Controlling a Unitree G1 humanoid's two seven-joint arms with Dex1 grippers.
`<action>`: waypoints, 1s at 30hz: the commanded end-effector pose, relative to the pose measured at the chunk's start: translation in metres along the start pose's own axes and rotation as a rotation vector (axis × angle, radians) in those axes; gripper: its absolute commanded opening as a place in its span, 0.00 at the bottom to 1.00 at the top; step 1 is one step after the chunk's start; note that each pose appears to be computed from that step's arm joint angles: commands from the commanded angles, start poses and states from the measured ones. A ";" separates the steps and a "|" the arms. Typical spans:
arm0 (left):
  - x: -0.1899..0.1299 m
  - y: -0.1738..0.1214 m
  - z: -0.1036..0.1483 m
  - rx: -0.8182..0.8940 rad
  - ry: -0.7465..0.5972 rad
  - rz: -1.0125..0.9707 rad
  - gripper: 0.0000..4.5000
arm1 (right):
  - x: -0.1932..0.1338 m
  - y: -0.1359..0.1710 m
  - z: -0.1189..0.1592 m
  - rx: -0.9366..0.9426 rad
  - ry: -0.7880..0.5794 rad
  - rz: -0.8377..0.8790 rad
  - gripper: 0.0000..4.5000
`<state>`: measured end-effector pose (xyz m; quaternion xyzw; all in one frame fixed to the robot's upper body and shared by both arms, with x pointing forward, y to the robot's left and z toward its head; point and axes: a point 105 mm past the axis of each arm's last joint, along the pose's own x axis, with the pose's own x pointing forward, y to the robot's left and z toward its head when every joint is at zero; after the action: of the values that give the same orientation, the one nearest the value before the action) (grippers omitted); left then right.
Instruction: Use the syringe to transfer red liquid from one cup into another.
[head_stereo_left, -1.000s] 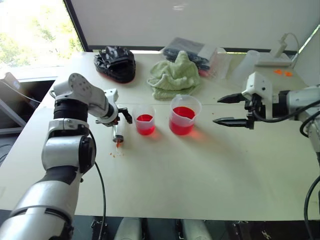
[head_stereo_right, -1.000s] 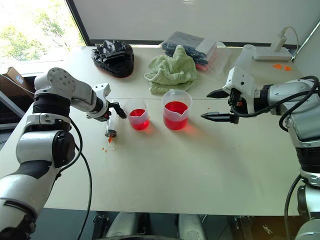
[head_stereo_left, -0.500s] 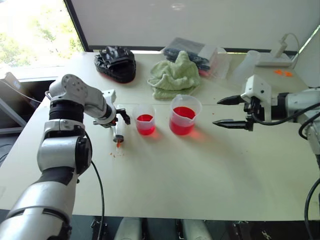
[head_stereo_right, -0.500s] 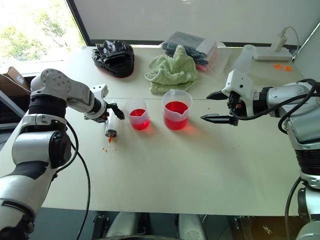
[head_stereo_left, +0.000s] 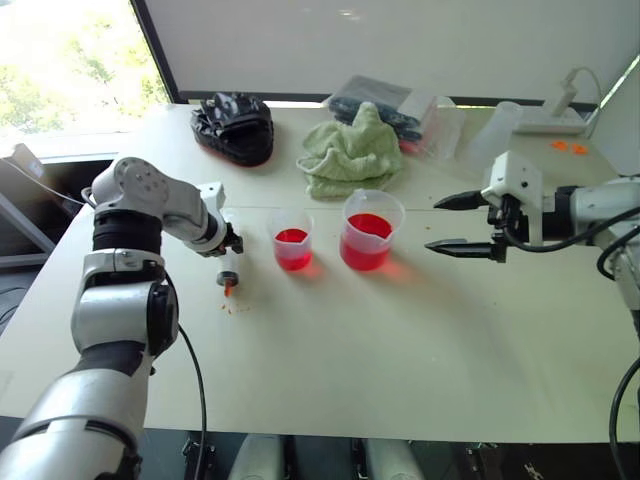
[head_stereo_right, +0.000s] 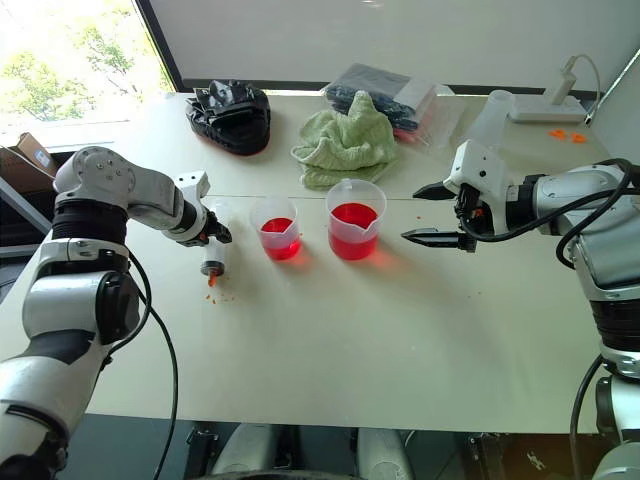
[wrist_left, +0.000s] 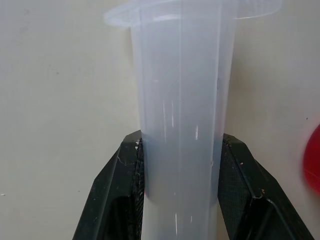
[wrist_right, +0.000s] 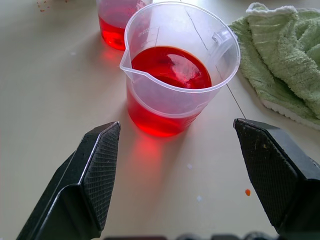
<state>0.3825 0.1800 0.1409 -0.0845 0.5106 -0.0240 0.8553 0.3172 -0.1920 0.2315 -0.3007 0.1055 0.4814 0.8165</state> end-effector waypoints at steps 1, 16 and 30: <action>-0.009 -0.004 0.007 0.015 -0.080 -0.051 0.31 | -0.012 -0.006 0.011 -0.049 -0.015 -0.048 0.84; -0.121 -0.017 0.087 0.003 -0.615 -0.483 0.31 | -0.010 -0.013 0.033 -0.002 -0.152 -0.095 0.84; -0.172 -0.161 0.109 0.680 -1.130 -0.980 0.31 | -0.032 -0.041 0.073 0.124 -0.423 -0.290 0.84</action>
<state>0.4231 0.0768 0.3523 -0.0722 -0.0684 -0.4328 0.8960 0.3331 -0.1847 0.2995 -0.1603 -0.0459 0.4171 0.8934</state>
